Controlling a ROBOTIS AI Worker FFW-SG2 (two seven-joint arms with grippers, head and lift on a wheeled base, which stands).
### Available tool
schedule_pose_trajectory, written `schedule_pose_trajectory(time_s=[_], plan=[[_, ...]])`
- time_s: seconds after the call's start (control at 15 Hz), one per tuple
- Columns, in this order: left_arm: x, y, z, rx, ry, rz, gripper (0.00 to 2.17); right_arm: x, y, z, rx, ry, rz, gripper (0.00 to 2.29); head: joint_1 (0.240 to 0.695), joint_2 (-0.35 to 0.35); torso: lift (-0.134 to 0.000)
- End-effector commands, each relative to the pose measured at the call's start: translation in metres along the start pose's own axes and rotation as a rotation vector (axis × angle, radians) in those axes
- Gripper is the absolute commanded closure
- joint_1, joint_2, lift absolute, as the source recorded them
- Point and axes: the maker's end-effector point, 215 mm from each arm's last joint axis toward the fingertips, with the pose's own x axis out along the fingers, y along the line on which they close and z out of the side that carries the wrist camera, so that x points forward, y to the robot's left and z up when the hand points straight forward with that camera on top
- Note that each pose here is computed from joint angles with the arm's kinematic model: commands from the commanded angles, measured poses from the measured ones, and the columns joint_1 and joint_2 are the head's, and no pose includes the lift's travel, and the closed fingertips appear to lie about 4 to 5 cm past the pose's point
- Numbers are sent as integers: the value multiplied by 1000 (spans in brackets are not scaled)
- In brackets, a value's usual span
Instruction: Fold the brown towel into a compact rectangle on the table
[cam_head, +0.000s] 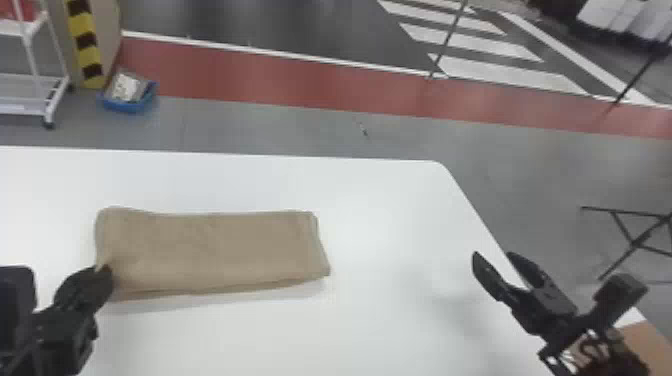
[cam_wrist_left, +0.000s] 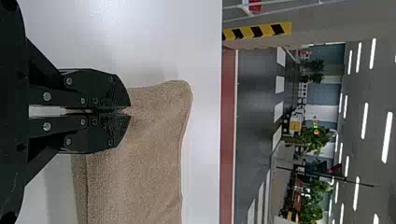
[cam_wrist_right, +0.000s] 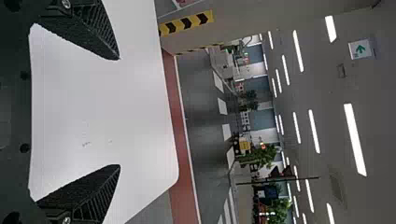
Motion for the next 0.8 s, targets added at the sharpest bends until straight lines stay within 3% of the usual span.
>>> schedule_pose_trajectory(time_s=[0.0, 0.07, 0.13, 0.2, 0.33, 0.47, 0.6, 0.73], plan=[[-3, -2, 2, 6, 6, -1, 1075, 6, 9, -3, 12, 12, 17, 49, 695, -350, -124], [-2, -3, 4, 6, 3, -3, 886, 8, 12, -2, 11, 13, 23, 49, 695, -350, -124], [-1, -4, 6, 9, -1, -9, 394, 10, 15, -5, 18, 23, 23, 49, 695, -350, -124], [0, -3, 8, 10, -5, -6, 87, 14, 20, -6, 23, 33, 29, 46, 695, -350, -124], [-7, -1, 11, 32, -3, -1, 39, 28, 38, -2, 19, 55, 59, 43, 695, -350, -124], [-24, 27, 11, 100, 10, 70, 39, 44, 55, -5, 20, 103, 75, 43, 695, -344, -124], [-33, 49, 41, 60, -78, 94, 39, 65, 81, -9, 41, 143, 116, 46, 695, -286, -124], [-28, 45, 80, 29, -195, 47, 39, 83, 117, -17, 36, 168, 162, 53, 695, -233, -124]])
